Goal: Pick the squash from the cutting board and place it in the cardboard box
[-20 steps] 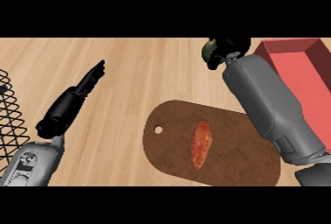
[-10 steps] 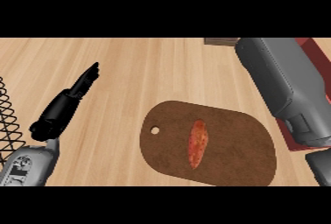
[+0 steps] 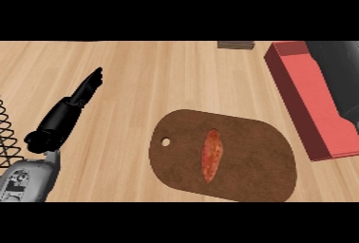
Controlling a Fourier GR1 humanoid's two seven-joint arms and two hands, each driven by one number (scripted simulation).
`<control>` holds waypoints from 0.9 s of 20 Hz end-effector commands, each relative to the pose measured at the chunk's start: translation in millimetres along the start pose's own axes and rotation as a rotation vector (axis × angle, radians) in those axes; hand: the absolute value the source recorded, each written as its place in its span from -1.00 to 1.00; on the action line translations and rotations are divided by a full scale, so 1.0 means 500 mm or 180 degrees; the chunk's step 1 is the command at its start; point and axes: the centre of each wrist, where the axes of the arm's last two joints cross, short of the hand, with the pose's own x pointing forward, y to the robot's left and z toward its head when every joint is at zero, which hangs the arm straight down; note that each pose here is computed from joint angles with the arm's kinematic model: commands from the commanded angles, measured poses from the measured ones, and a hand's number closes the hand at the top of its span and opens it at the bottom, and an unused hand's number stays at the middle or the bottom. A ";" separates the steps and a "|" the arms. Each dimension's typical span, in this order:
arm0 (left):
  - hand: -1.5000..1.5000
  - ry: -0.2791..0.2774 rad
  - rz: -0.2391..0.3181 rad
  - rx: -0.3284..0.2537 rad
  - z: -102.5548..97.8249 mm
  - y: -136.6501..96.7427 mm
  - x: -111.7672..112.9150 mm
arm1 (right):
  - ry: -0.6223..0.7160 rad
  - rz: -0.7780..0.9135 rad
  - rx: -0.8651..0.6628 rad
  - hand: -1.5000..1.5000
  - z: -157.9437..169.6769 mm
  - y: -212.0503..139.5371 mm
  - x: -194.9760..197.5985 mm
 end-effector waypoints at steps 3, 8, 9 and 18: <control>0.00 -0.0016 -0.0016 -0.0026 0.003 -0.028 -0.024 | 0.0187 0.0407 0.0238 1.00 -0.099 -0.042 -0.108; 0.00 0.0014 0.0014 0.0013 0.010 0.006 0.002 | 0.0542 0.0604 0.1117 1.00 -0.106 0.005 -0.194; 0.00 0.0000 0.0001 0.0008 0.001 -0.005 -0.004 | 0.0583 0.0537 0.1191 1.00 -0.127 -0.019 -0.210; 0.00 0.0039 -0.0003 0.0045 -0.023 -0.007 0.009 | 0.0791 0.0870 0.2028 1.00 -0.142 0.004 -0.328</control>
